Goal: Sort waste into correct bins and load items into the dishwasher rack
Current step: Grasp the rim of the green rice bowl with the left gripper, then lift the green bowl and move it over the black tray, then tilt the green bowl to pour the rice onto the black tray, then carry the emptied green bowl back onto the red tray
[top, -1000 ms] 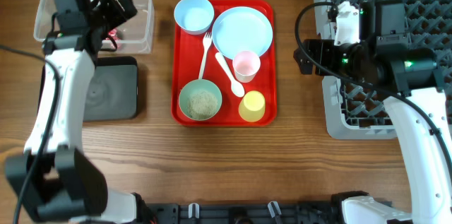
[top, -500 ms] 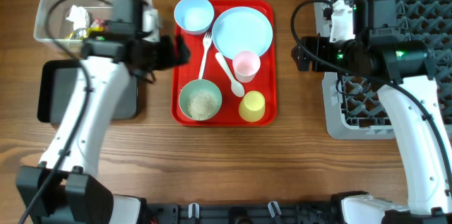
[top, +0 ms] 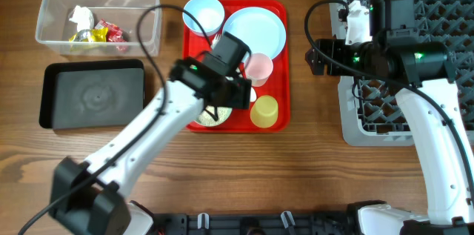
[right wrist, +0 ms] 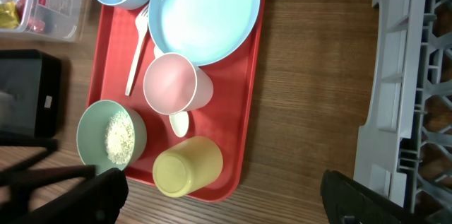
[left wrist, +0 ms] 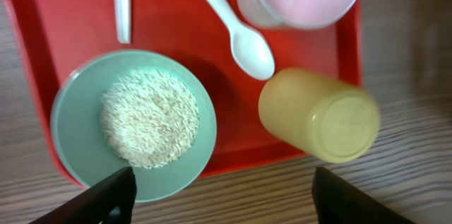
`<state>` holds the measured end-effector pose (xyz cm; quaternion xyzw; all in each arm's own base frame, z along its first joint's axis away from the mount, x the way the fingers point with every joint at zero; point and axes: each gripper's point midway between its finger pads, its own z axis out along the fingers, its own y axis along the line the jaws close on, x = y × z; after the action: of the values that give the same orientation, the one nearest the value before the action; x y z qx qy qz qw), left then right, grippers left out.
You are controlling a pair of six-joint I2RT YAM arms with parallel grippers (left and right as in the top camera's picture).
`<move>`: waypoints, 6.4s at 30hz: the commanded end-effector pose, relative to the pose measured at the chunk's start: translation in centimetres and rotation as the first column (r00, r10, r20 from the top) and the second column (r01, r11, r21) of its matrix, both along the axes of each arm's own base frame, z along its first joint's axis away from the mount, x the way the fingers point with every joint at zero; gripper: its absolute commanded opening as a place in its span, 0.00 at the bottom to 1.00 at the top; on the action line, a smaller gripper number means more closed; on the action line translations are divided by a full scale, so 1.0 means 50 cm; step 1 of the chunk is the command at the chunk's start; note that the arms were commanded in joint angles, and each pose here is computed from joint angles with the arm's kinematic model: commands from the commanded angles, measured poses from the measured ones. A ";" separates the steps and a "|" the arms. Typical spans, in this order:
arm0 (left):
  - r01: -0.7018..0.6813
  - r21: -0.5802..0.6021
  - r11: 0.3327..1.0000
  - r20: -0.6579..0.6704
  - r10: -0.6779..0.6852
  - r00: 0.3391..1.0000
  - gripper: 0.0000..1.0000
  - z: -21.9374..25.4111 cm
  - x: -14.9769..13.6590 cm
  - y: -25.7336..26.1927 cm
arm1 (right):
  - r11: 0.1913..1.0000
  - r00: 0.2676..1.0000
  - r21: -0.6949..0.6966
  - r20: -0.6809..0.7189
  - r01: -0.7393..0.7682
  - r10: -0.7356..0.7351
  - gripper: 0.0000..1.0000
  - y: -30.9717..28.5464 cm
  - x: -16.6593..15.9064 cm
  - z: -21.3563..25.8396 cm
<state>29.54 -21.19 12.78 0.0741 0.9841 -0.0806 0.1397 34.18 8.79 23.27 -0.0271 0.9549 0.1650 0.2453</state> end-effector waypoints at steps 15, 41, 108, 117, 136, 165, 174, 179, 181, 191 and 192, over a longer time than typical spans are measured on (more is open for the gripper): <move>0.002 0.185 0.983 -0.098 0.016 0.995 0.44 -0.178 0.006 -0.001 | 1.000 1.000 -0.004 -0.024 0.016 -0.016 0.92 0.001 0.000 -0.004; -0.066 0.214 0.975 0.008 0.066 0.998 0.04 -0.131 0.043 0.036 | 1.000 1.000 -0.004 -0.025 0.016 -0.016 0.92 0.001 0.000 -0.005; -0.057 -0.898 0.436 0.185 0.492 0.851 0.04 0.111 0.084 0.619 | 1.000 0.998 -0.009 -0.057 0.016 -0.017 0.92 -0.001 -0.014 -0.012; -0.109 -0.909 0.403 0.151 0.560 0.815 0.04 0.107 0.064 0.667 | 1.000 0.998 -0.008 -0.055 0.017 -0.017 0.92 -0.001 -0.013 -0.012; -0.007 -0.966 0.260 0.144 0.559 0.816 0.04 0.111 0.069 0.673 | 1.000 0.998 -0.009 -0.062 0.017 -0.017 0.92 -0.001 -0.016 -0.013; -0.210 -0.978 0.015 -0.162 0.583 0.796 0.04 0.112 0.064 0.700 | 1.000 0.998 -0.009 -0.062 0.017 -0.018 0.92 -0.001 -0.015 -0.013; -0.210 -0.978 0.008 -0.162 0.607 0.778 0.04 0.112 0.056 0.721 | 1.000 0.998 -0.009 -0.063 0.017 -0.017 0.92 -0.001 -0.016 -0.013; -0.237 -0.971 -0.027 -0.205 0.600 0.773 0.04 0.112 0.057 0.722 | 1.000 0.998 -0.009 -0.062 0.017 -0.017 0.92 -0.001 -0.015 -0.013; -0.215 -0.977 0.003 -0.169 0.606 0.778 0.04 0.112 0.057 0.721 | 1.000 0.998 -0.009 -0.061 0.017 -0.017 0.92 -0.001 -0.015 -0.013; -0.018 -0.951 0.309 0.158 0.534 0.831 0.04 0.156 0.076 0.648 | 1.000 0.998 -0.009 -0.062 0.017 -0.017 0.92 -0.001 -0.015 -0.013; -0.020 -0.935 0.355 0.178 0.517 0.837 0.04 0.160 0.082 0.634 | 1.000 0.998 -0.009 -0.062 0.017 -0.018 0.92 -0.001 -0.015 -0.013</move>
<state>33.03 13.41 18.51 -0.2590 0.6693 -0.6020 0.3501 33.13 8.67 22.28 -0.0189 0.9632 0.1628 0.2128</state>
